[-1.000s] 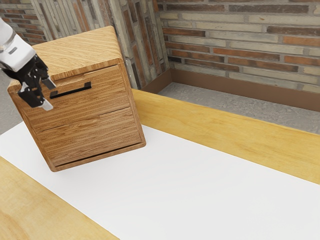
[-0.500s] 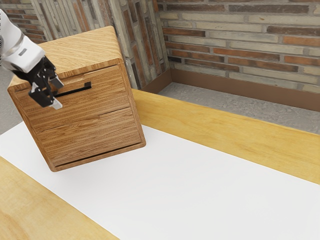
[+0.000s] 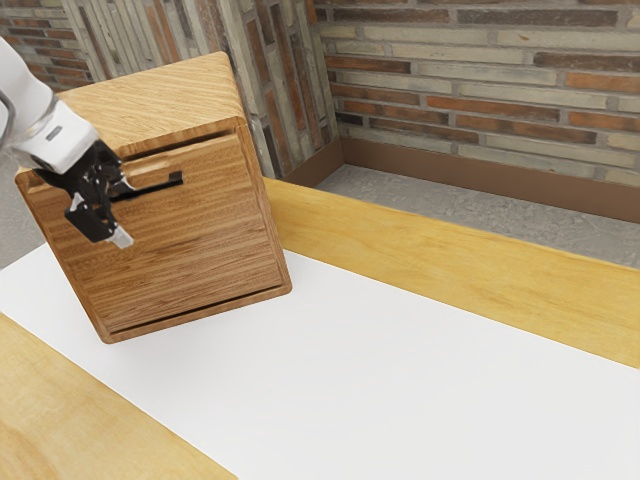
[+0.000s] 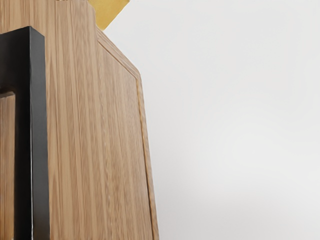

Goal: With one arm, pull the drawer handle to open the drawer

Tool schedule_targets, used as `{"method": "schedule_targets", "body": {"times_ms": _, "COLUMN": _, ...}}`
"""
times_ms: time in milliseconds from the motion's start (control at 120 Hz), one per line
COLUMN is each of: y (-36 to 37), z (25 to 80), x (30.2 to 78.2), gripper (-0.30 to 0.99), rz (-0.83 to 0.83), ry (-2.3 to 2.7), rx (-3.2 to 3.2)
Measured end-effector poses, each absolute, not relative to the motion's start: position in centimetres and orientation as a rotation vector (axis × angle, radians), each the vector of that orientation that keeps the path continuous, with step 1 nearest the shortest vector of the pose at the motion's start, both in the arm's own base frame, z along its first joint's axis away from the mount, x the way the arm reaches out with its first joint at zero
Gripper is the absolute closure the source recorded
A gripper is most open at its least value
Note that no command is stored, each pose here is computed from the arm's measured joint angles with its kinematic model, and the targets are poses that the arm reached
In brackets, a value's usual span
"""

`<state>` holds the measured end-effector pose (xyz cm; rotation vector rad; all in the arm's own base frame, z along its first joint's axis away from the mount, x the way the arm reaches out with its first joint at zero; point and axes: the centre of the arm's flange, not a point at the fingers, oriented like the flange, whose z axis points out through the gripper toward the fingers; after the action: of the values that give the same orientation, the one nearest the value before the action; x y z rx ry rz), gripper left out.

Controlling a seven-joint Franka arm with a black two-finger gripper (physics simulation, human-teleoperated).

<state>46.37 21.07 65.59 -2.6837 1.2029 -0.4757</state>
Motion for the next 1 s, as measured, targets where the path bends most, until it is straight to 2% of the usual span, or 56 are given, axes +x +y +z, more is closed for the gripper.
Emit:
{"method": "schedule_targets", "body": {"times_ms": 233, "y": 17.6, "z": 66.6, "x": 44.6, "gripper": 0.22, "rz": -0.529, "ry": 1.285, "rx": -2.644}}
{"method": "schedule_targets", "body": {"times_ms": 333, "y": 16.1, "z": 66.3, "x": 44.1, "gripper": 0.16, "rz": -0.529, "ry": 1.321, "rx": -2.631}}
{"method": "schedule_targets", "body": {"times_ms": 417, "y": 15.3, "z": 66.5, "x": 43.0, "gripper": 0.18, "rz": -0.531, "ry": 1.329, "rx": -2.618}}
{"method": "schedule_targets", "body": {"times_ms": 733, "y": 12.2, "z": 65.6, "x": 40.0, "gripper": 0.10, "rz": -0.520, "ry": 1.373, "rx": -2.593}}
{"method": "schedule_targets", "body": {"times_ms": 917, "y": 9.8, "z": 66.0, "x": 38.4, "gripper": 0.21, "rz": -0.519, "ry": 1.397, "rx": -2.555}}
{"method": "schedule_targets", "body": {"times_ms": 1000, "y": 9.1, "z": 66.1, "x": 37.8, "gripper": 0.20, "rz": -0.520, "ry": 1.404, "rx": -2.545}}
